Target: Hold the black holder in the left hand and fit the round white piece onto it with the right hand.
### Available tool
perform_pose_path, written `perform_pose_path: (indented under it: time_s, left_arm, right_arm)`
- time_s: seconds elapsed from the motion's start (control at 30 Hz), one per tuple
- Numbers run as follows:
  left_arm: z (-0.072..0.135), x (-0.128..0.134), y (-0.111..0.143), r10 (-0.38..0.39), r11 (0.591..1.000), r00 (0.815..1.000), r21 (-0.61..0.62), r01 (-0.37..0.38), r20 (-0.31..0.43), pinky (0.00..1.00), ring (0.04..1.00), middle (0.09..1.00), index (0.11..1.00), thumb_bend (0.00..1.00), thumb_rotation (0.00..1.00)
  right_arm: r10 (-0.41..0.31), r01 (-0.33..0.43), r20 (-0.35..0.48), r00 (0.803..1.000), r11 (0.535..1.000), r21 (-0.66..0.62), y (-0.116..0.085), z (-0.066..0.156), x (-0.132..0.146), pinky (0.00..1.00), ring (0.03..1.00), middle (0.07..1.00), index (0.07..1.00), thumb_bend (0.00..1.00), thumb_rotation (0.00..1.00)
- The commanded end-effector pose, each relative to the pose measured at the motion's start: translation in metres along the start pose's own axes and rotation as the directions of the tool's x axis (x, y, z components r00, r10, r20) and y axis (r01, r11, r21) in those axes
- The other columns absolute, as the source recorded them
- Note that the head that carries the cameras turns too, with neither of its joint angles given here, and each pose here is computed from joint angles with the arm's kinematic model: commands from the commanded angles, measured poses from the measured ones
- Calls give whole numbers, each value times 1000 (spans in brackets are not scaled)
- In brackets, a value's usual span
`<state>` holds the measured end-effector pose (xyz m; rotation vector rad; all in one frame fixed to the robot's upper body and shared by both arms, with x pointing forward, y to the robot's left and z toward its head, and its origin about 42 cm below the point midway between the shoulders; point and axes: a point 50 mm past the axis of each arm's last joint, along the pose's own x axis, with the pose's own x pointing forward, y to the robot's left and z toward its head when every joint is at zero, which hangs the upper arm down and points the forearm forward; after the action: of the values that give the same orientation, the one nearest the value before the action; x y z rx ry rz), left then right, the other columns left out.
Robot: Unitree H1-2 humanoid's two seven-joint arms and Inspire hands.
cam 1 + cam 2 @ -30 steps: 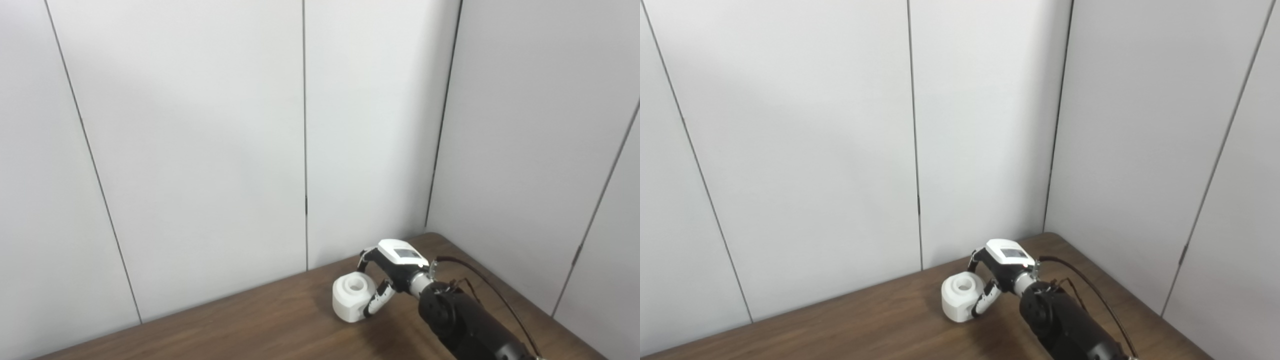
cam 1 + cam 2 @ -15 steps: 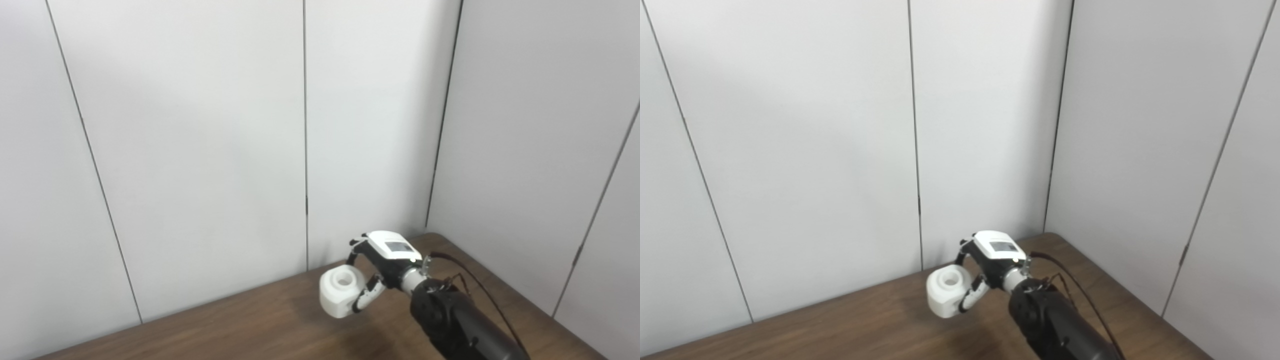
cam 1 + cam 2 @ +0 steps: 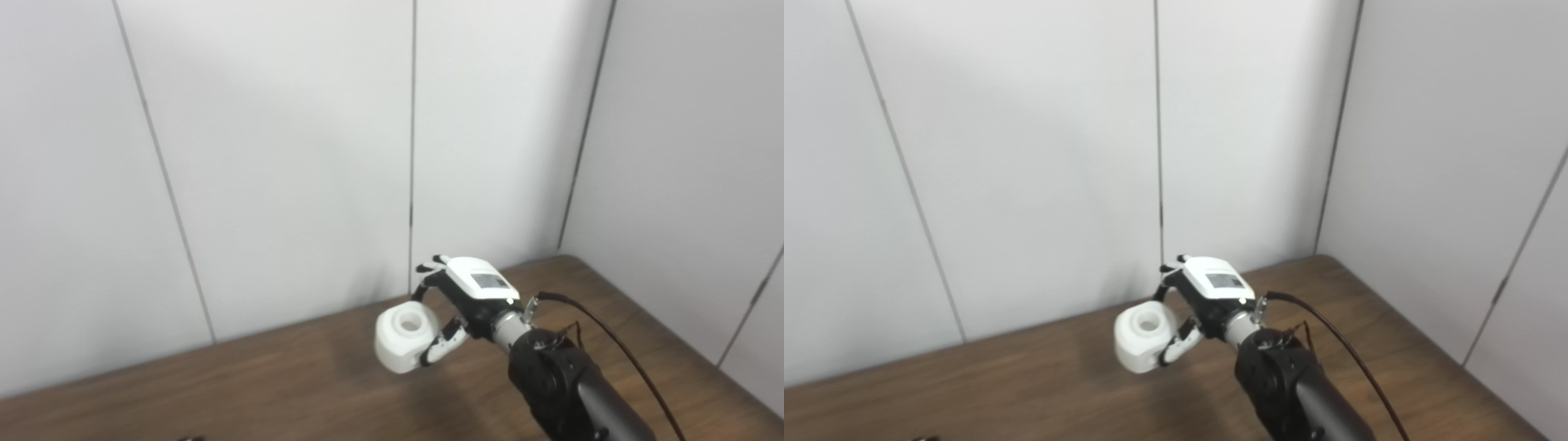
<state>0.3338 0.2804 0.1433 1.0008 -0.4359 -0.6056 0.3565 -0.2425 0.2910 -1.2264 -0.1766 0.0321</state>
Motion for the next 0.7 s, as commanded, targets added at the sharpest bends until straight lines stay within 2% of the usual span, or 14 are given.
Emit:
perform_pose_path:
  time_s: [0.0,0.27,0.43,0.5,0.67]
  left_arm:
    - [7,3,15,17,999,1000,31,-18,18,1000,1000,950,482,511,38]
    - [15,9,16,25,998,999,66,-24,-26,1000,1000,951,482,514,40]
    - [22,15,15,40,996,998,76,-37,-47,1000,1000,946,482,514,39]
    - [26,17,15,37,997,998,76,-32,-59,1000,1000,951,482,514,40]
    - [31,22,12,73,995,996,76,-68,-55,1000,989,939,481,515,41]
  right_arm:
    - [-76,76,45,996,997,-4,-18,19,-2,781,983,895,482,504,146]
    - [-62,55,101,993,996,77,1,64,-20,811,988,905,481,506,140]
    - [-49,37,122,991,994,104,8,79,-29,788,980,904,481,506,143]
    - [-42,26,131,990,992,125,9,84,-32,809,988,912,481,505,142]
    - [-19,-6,162,987,988,156,13,101,-41,781,983,910,482,505,142]
